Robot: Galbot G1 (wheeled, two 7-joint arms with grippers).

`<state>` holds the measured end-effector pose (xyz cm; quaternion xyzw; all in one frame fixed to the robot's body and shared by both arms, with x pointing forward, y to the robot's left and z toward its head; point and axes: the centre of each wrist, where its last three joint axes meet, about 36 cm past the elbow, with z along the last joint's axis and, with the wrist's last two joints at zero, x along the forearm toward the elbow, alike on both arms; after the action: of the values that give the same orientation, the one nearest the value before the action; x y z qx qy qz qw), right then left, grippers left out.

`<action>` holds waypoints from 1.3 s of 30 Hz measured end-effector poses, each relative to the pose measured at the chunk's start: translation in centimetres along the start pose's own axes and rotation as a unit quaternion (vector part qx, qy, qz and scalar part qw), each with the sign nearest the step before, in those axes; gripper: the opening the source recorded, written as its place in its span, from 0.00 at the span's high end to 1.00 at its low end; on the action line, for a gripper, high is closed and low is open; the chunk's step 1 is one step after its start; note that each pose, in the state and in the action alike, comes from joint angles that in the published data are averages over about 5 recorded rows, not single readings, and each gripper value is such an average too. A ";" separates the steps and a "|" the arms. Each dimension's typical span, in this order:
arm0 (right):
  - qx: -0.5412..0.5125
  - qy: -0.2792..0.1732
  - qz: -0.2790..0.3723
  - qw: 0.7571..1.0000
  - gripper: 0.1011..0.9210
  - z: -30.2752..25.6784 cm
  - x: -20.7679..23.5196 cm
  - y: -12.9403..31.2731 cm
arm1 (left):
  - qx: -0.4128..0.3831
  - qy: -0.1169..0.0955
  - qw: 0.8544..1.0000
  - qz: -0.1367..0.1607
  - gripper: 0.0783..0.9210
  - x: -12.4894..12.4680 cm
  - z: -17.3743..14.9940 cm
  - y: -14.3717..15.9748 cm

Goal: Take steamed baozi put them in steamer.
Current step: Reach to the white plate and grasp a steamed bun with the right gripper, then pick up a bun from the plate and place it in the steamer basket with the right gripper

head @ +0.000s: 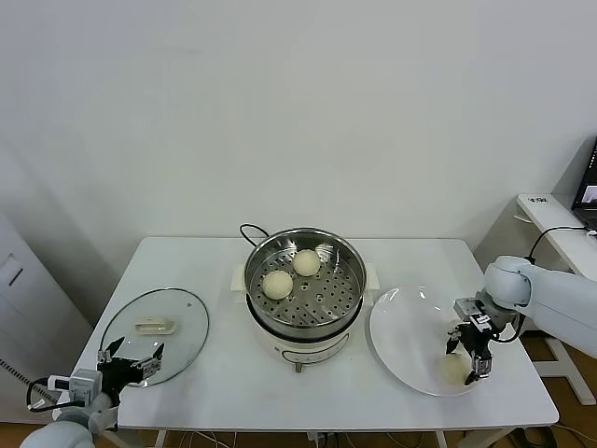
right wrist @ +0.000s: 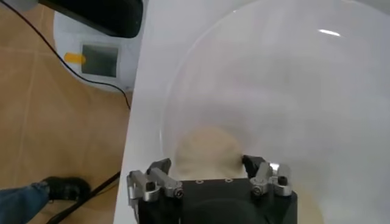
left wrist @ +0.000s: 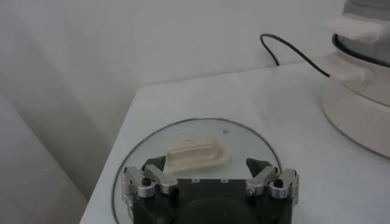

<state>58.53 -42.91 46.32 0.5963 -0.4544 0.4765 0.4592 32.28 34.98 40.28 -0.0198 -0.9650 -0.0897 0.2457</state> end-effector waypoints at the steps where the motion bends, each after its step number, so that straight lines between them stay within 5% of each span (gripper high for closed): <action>1: 0.000 0.000 0.000 1.000 0.44 0.0 0.0 0.0 | 0.000 0.000 1.000 0.000 0.12 0.0 0.0 0.0; 7: 0.001 -0.003 0.005 1.000 0.60 -0.1 0.6 -0.1 | -0.001 -0.001 1.000 0.000 0.12 0.0 -0.1 0.0; 23: 0.083 -0.060 0.129 0.986 0.61 -5.9 15.7 -6.2 | -0.008 -0.001 1.000 0.004 0.12 -0.1 -0.3 0.0; 39: 0.373 -0.111 0.150 0.909 0.61 -22.7 22.0 -11.8 | -0.008 0.000 1.000 0.005 0.12 0.2 -0.2 -0.1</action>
<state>69.59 -21.06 69.51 0.6981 -0.3756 0.6051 0.0734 32.19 34.89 40.50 -0.0264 -0.9642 -0.0961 0.2457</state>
